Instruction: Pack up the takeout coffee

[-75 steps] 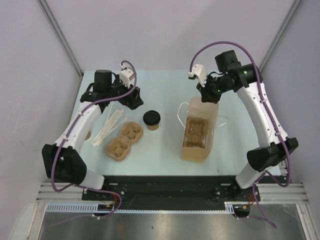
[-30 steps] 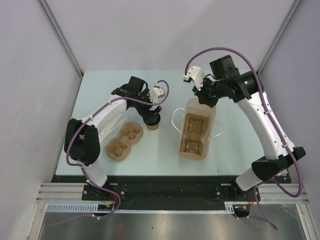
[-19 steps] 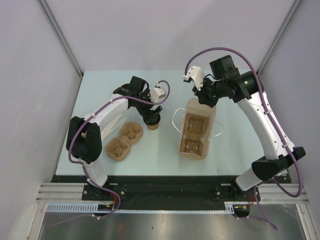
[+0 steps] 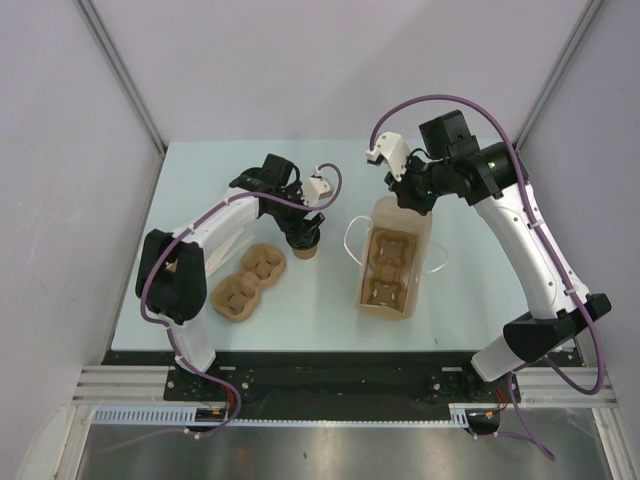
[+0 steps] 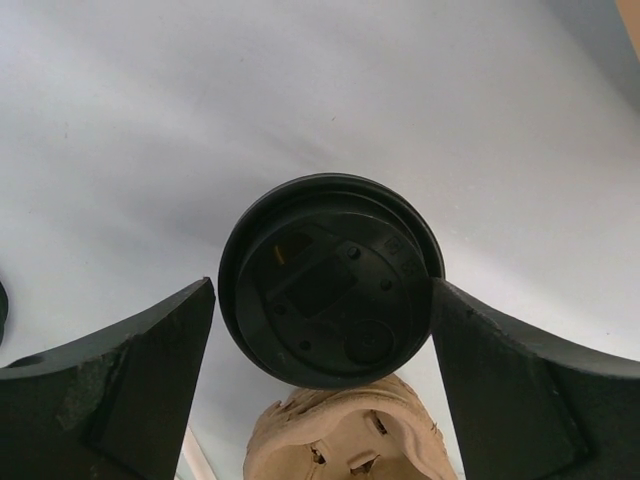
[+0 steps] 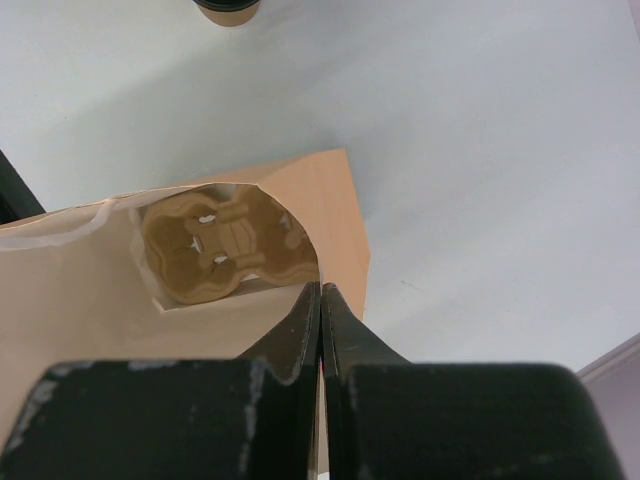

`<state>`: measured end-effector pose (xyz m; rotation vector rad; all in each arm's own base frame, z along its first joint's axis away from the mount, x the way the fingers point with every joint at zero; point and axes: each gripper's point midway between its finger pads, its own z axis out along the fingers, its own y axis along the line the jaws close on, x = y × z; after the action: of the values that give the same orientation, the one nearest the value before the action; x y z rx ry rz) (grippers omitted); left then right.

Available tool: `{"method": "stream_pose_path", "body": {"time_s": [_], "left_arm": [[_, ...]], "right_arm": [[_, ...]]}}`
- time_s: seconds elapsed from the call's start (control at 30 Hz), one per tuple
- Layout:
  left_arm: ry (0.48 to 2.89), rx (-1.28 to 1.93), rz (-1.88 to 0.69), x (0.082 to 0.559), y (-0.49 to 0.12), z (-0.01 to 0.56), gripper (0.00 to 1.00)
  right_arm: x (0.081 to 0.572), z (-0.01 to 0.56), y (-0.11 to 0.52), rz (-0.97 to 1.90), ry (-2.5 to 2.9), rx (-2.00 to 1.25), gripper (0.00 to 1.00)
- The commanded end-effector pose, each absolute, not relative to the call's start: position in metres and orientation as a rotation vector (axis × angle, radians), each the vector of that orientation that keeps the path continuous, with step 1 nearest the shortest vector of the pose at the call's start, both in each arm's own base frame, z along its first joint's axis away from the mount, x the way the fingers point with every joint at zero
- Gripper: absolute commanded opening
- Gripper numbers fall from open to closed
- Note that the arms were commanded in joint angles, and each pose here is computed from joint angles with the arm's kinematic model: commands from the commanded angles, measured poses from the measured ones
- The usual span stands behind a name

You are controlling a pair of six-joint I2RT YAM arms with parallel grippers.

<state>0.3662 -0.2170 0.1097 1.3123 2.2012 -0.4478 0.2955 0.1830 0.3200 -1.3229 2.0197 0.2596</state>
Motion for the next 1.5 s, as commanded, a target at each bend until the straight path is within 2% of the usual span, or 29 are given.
{"method": "stream_pose_path", "body": {"time_s": [0.0, 0.13, 0.23, 0.33, 0.63, 0.9, 1.13, 1.3, 1.47], "left_arm": [[2.161, 1.332, -0.453, 0.370, -0.223, 0.119, 0.86], [2.141, 1.335, -0.460, 0.369, -0.224, 0.132, 0.74], [2.114, 1.334, -0.472, 0.366, -0.225, 0.149, 0.59], [2.076, 1.324, -0.484, 0.365, -0.227, 0.171, 0.49], [1.888, 1.263, -0.514, 0.359, -0.236, 0.271, 0.36], [1.641, 1.148, -0.549, 0.335, -0.239, 0.380, 0.32], [1.307, 1.064, -0.513, 0.285, -0.230, 0.496, 0.29], [1.108, 1.167, -0.494, 0.236, -0.252, 0.529, 0.29], [1.032, 1.306, -0.502, 0.209, -0.282, 0.524, 0.29]], "right_arm": [[0.300, 0.327, 0.185, 0.247, 1.984, -1.305, 0.00], [0.300, 0.329, 0.186, 0.246, 1.980, -1.303, 0.00], [0.301, 0.328, 0.186, 0.247, 1.982, -1.300, 0.00], [0.301, 0.329, 0.186, 0.248, 1.982, -1.292, 0.00], [0.301, 0.329, 0.187, 0.266, 1.987, -1.278, 0.00], [0.311, 0.330, 0.186, 0.281, 2.016, -1.210, 0.00], [0.318, 0.326, 0.188, 0.289, 2.045, -1.178, 0.00], [0.321, 0.321, 0.191, 0.312, 2.063, -1.164, 0.00], [0.324, 0.325, 0.193, 0.321, 2.055, -1.145, 0.00]]}}
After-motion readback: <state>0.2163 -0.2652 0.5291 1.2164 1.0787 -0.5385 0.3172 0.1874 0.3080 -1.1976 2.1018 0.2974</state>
